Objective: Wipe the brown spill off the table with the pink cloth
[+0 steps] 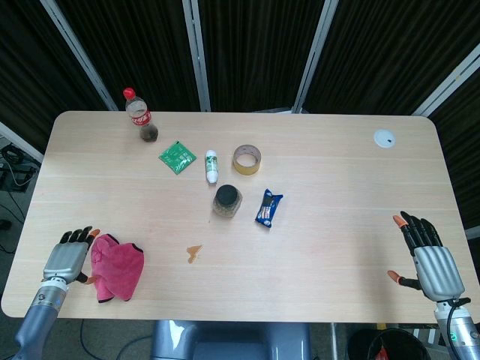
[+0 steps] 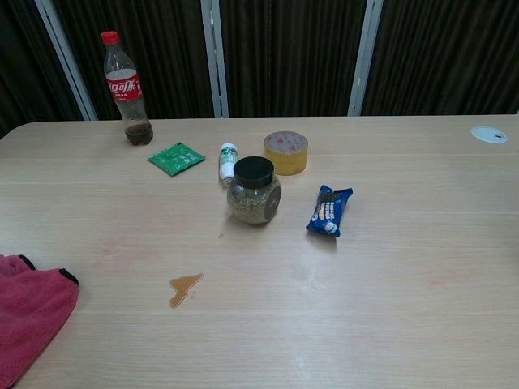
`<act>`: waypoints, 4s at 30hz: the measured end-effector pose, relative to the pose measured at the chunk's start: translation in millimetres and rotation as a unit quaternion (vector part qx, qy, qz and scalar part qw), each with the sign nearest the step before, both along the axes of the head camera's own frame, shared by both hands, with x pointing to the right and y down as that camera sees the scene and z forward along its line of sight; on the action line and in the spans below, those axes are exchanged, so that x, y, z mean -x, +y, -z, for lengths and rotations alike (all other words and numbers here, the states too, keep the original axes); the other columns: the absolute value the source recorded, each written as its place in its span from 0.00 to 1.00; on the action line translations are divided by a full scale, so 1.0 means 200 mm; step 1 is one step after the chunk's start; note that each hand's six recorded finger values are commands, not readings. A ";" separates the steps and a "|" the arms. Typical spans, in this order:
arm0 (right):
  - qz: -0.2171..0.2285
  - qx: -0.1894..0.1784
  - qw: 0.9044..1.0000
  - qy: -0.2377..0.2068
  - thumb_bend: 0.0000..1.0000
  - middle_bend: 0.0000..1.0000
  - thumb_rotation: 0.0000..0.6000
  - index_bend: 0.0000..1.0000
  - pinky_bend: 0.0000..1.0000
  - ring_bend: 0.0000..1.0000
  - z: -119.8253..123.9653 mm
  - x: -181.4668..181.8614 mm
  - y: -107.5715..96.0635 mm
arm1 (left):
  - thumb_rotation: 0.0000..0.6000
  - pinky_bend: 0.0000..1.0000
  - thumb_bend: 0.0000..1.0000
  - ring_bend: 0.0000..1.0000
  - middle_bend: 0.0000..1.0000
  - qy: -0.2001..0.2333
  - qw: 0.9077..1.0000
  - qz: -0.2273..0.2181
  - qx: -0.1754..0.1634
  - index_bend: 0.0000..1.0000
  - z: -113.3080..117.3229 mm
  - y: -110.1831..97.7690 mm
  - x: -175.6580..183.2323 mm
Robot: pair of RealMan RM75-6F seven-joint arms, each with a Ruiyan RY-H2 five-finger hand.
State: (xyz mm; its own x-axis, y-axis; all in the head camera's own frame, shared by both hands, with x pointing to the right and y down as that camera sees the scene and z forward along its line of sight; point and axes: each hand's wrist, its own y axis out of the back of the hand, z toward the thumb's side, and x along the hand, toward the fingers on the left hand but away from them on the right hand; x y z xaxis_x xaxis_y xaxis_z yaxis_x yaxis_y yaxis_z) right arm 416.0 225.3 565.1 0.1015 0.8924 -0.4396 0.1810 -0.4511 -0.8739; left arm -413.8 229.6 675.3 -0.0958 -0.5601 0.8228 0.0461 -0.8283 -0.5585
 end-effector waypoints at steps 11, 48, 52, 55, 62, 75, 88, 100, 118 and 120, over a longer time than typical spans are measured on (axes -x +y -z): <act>-0.003 0.005 1.000 -0.003 0.00 0.00 1.00 0.00 0.00 0.00 -0.02 0.00 -0.01 | 1.00 0.20 0.16 0.09 0.14 -0.001 1.000 0.008 0.029 0.29 -0.13 -0.02 -0.08; -0.010 0.009 1.000 -0.008 0.00 0.00 1.00 0.00 0.00 0.00 -0.03 -0.01 -0.02 | 1.00 0.53 0.66 0.51 0.62 0.171 0.974 -0.015 -0.148 0.84 0.04 -0.39 -0.66; -0.012 0.010 1.000 -0.011 0.00 0.00 1.00 0.00 0.00 0.00 -0.03 -0.01 -0.02 | 1.00 0.53 0.66 0.51 0.62 0.176 0.974 -0.029 -0.138 0.84 0.01 -0.36 -0.77; -0.013 0.010 1.000 -0.012 0.00 0.00 1.00 0.00 0.00 0.00 -0.03 -0.01 -0.03 | 1.00 0.53 0.66 0.51 0.62 0.179 0.975 -0.037 -0.129 0.84 -0.02 -0.34 -0.84; -0.018 0.013 1.000 -0.017 0.00 0.00 1.00 0.00 0.00 0.00 -0.03 -0.02 -0.02 | 1.00 0.53 0.66 0.51 0.62 0.169 0.978 -0.058 -0.110 0.84 -0.10 -0.28 -0.97; -0.021 0.017 0.999 -0.024 0.00 0.00 1.00 0.00 0.00 0.00 -0.03 -0.02 -0.03 | 1.00 0.53 0.66 0.51 0.62 0.164 0.979 -0.093 -0.078 0.84 -0.24 -0.16 -1.17; -0.021 0.016 0.999 -0.026 0.00 0.00 1.00 0.00 0.00 0.00 -0.03 -0.02 -0.03 | 1.00 0.53 0.66 0.51 0.62 0.210 0.967 -0.128 -0.064 0.85 -0.20 -0.02 -1.40; -0.022 0.015 0.999 -0.026 0.00 0.00 1.00 0.00 0.00 0.00 -0.03 -0.02 -0.03 | 1.00 0.53 0.66 0.51 0.62 0.177 0.971 -0.140 -0.076 0.84 -0.23 -0.06 -1.34; -0.020 0.016 0.999 -0.021 0.00 0.00 1.00 0.00 0.00 0.00 -0.03 -0.01 -0.02 | 1.00 0.53 0.66 0.51 0.62 0.028 0.986 -0.107 -0.124 0.84 -0.25 -0.38 -0.57; -0.020 0.016 0.999 -0.020 0.00 0.00 1.00 0.00 0.00 0.00 -0.03 -0.01 -0.02 | 1.00 0.53 0.66 0.51 0.62 0.015 0.987 -0.099 -0.128 0.84 -0.23 -0.41 -0.48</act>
State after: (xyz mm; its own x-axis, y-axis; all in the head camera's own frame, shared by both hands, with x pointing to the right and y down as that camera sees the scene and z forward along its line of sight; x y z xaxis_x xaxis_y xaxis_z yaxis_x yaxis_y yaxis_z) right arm 418.8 220.6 571.3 0.0837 0.8820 -0.4638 0.2351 -0.4698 -0.8509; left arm -317.8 147.8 722.3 0.0579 -0.7559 0.6521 0.1727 -0.6358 -0.7523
